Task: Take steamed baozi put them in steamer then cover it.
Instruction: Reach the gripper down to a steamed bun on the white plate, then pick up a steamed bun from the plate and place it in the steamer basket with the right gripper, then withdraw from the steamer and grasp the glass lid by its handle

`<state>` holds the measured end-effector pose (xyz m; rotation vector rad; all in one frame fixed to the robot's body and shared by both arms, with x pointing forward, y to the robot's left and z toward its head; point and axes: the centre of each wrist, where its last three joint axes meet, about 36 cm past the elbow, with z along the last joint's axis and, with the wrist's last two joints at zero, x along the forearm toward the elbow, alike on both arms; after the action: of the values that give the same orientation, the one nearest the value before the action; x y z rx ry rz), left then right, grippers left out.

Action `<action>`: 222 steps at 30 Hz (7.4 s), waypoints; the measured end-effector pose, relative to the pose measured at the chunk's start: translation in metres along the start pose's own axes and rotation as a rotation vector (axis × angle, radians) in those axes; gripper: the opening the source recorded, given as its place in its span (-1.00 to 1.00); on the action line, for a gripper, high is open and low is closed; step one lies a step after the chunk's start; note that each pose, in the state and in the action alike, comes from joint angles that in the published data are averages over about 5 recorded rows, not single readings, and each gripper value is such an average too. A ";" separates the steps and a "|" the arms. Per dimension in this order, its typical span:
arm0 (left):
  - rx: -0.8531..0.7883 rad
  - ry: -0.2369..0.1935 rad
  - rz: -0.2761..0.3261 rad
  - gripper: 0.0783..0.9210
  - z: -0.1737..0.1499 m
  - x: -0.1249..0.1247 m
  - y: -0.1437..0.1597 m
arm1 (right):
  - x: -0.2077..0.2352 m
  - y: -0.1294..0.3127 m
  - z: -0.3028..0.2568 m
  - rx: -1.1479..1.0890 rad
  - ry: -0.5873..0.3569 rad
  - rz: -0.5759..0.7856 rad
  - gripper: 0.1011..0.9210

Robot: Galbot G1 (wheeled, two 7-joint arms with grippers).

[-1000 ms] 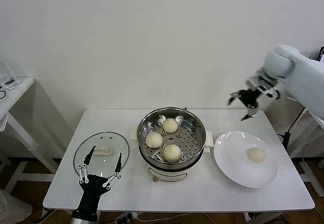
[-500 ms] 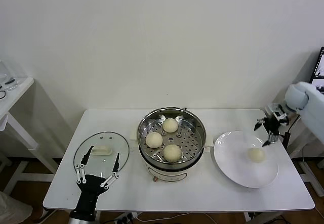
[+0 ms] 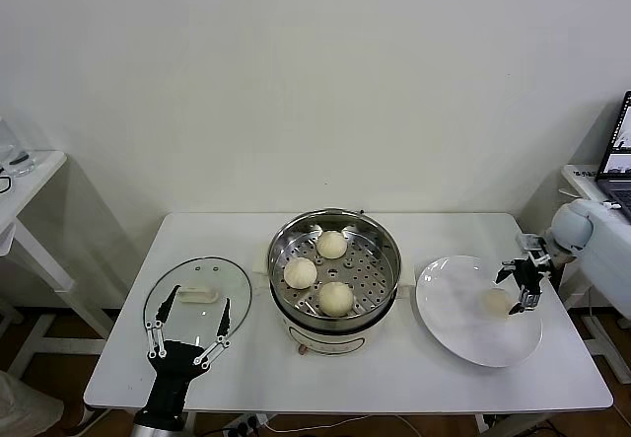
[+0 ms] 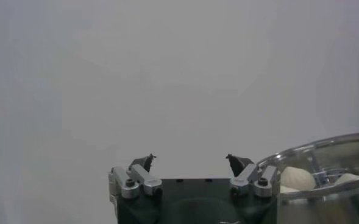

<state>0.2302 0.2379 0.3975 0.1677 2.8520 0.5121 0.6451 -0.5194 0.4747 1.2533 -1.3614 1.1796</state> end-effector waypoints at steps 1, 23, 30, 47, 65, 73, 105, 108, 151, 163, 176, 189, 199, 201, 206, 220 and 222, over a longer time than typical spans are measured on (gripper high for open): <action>-0.001 0.000 -0.001 0.77 0.000 0.000 0.000 | -0.001 0.000 0.000 -0.001 0.000 0.002 0.76; 0.003 -0.001 0.001 0.77 0.001 -0.002 -0.002 | 0.013 -0.004 -0.016 0.027 -0.014 0.016 0.39; 0.003 -0.006 0.007 0.77 0.000 -0.004 -0.003 | 0.076 -0.037 -0.072 0.123 -0.056 0.015 0.39; 0.001 -0.021 0.015 0.77 0.000 -0.008 -0.002 | 0.187 -0.059 -0.288 0.401 -0.137 -0.035 0.38; 0.000 -0.024 0.002 0.77 -0.002 -0.010 -0.001 | 0.133 -0.045 -0.388 0.525 -0.050 -0.089 0.37; -0.002 -0.024 -0.001 0.77 -0.001 -0.009 0.000 | 0.106 -0.043 -0.392 0.530 -0.022 -0.102 0.37; -0.062 -0.022 -0.023 0.77 0.007 -0.017 0.004 | 0.126 -0.028 -0.360 0.541 -0.233 0.057 0.76; -0.089 -0.021 -0.031 0.77 0.010 -0.021 0.007 | 0.128 -0.023 -0.344 0.526 -0.346 0.170 0.76; -0.930 0.113 0.102 0.77 0.128 -0.053 0.067 | -0.123 0.203 -0.145 -0.927 -1.120 1.462 0.76; -1.075 0.151 0.193 0.77 0.166 -0.052 0.068 | -0.155 0.252 -0.145 -1.025 -1.074 1.443 0.76; -1.159 0.144 0.210 0.77 0.196 -0.073 0.064 | -0.171 0.273 -0.144 -1.044 -1.040 1.425 0.76; -1.210 0.155 0.198 0.77 0.215 -0.097 0.066 | -0.172 0.281 -0.143 -1.027 -1.028 1.423 0.76; -1.215 0.166 0.184 0.77 0.222 -0.112 0.062 | -0.176 0.285 -0.142 -1.015 -1.021 1.415 0.76; -1.216 0.169 0.182 0.77 0.223 -0.115 0.062 | -0.177 0.286 -0.142 -1.010 -1.020 1.414 0.76; -1.217 0.175 0.179 0.77 0.226 -0.119 0.061 | -0.177 0.286 -0.141 -1.003 -1.018 1.415 0.76; -1.205 0.191 0.184 0.25 0.226 -0.124 0.057 | -0.178 0.285 -0.143 -0.991 -1.019 1.420 0.76; -1.204 0.192 0.182 0.11 0.225 -0.126 0.056 | -0.178 0.284 -0.143 -0.990 -1.019 1.421 0.76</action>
<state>0.4130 0.3442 0.2394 0.1457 2.1721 2.1902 0.3757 -0.3480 0.2986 -0.1375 -3.2598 0.2672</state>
